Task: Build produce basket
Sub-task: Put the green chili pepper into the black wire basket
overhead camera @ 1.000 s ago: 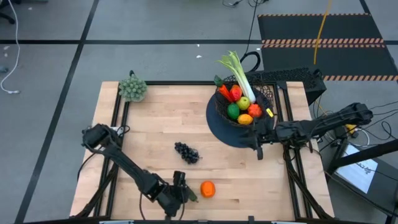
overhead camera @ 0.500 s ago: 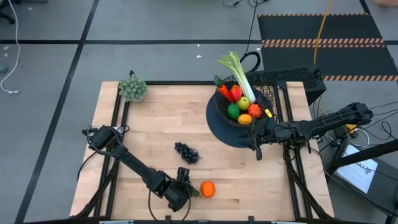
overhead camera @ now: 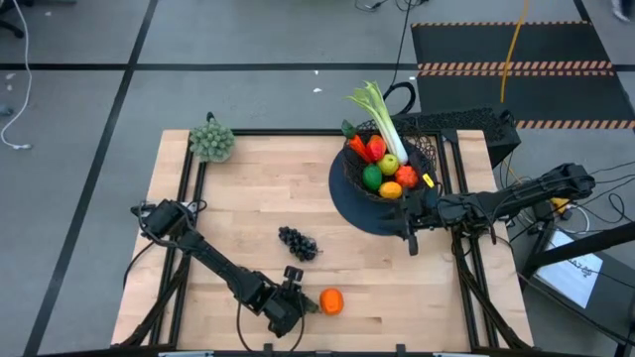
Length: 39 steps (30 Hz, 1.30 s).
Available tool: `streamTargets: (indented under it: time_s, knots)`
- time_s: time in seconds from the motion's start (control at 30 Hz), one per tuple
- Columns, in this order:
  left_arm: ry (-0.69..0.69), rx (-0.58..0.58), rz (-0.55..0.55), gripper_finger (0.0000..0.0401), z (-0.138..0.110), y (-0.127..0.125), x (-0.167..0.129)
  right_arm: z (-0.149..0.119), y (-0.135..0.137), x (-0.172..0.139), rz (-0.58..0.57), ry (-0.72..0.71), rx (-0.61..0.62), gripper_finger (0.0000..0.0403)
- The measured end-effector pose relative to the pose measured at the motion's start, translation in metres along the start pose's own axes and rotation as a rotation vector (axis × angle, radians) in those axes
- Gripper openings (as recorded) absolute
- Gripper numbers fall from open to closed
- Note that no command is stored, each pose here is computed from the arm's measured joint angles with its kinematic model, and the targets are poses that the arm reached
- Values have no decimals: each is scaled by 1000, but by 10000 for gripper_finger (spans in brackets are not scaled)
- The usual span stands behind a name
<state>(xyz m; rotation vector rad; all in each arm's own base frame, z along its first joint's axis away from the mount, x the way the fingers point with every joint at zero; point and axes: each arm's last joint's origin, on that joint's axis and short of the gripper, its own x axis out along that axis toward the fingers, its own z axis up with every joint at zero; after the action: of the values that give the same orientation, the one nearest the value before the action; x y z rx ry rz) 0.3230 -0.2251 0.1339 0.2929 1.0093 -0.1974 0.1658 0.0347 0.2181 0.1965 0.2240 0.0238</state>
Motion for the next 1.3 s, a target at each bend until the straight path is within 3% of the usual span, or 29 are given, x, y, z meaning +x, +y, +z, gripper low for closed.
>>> streamTargets:
  time_s: [0.23, 0.53, 0.7, 0.93, 1.1, 1.3]
  knots:
    - [-19, -2, -40, 120, 4, -1, -14, 0, 0, 0, 0, 0, -4, 123]
    - [-220, -3, -71, 118, 25, 6, -87, 0, 0, 0, 0, 0, -3, 123]
    - [-393, -1, 62, 118, 34, 24, -140, 0, 0, 0, 0, -1, 4, 123]
    - [-647, -115, 311, 118, 43, 64, -208, 1, 0, 0, 1, -13, 99, 123]
    - [-670, -91, 352, 118, 42, 79, -222, 2, 1, 0, -31, -37, 142, 123]
    - [-671, -106, 357, 118, 45, 84, -217, 3, 5, -1, -43, -58, 138, 123]
